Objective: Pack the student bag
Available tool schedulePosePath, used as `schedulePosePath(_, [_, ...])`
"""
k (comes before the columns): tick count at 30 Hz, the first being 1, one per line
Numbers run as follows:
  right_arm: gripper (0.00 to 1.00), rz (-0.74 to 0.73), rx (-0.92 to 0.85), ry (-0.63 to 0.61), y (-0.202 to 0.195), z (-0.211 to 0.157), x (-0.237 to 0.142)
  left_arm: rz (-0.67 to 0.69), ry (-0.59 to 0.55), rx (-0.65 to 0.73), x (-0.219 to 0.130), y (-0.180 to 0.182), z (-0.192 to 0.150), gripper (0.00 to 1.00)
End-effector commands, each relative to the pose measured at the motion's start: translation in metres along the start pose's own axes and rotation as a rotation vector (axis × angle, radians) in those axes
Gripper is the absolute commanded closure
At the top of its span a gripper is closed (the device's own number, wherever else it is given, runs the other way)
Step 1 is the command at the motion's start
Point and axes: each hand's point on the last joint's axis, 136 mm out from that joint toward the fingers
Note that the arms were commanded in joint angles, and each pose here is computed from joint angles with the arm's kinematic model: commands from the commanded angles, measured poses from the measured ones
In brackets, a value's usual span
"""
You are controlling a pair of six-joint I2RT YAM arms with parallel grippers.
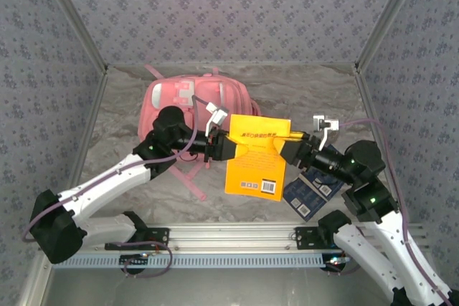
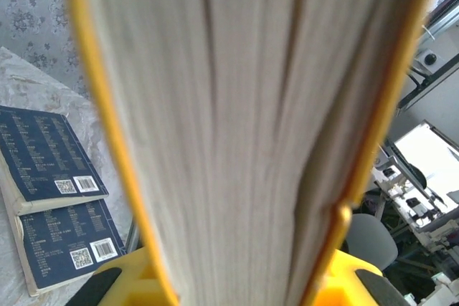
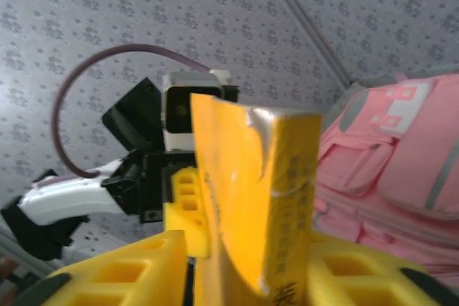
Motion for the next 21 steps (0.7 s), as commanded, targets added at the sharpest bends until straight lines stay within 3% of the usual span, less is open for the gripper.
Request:
schedulePosePath(1, [0.88, -0.013, -0.026, -0.039, 0.008, 0.015, -0.002, -0.004, -0.03, 0.072, -0.004, -0.013, 0.009, 0.85])
schedulePosePath(3, [0.98, -0.001, -0.05, -0.038, 0.011, 0.014, -0.003, 0.012, -0.032, 0.075, -0.005, -0.013, 0.01, 0.71])
schedulePosePath(5, [1.0, 0.033, -0.079, -0.044, 0.018, 0.015, -0.005, -0.005, -0.025, 0.064, -0.005, -0.017, 0.01, 0.6])
schedulePosePath(12, [1.0, 0.12, -0.117, -0.033, 0.036, 0.014, -0.007, -0.121, -0.025, 0.036, -0.002, -0.035, 0.018, 0.52])
schedulePosePath(15, [1.0, 0.118, -0.113, -0.027, 0.034, 0.012, -0.006, -0.135, -0.029, 0.059, -0.004, -0.04, 0.019, 0.62])
schedulePosePath(19, [1.0, 0.081, -0.098, -0.035, 0.026, 0.013, -0.006, -0.121, -0.017, 0.084, -0.004, -0.037, 0.015, 0.9])
schedulePosePath(21, [0.69, 0.032, -0.093, -0.057, 0.019, 0.017, -0.007, -0.093, -0.025, 0.091, -0.004, -0.032, 0.015, 1.0])
Point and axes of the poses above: each hand's point on the last joint's axis, 136 mm out from that joint toward the fingers, its own x axis out along the fingers, its own y axis along the line the jaws close on, z = x × y, and after that the axes turned 7 degrees about x, right-handed
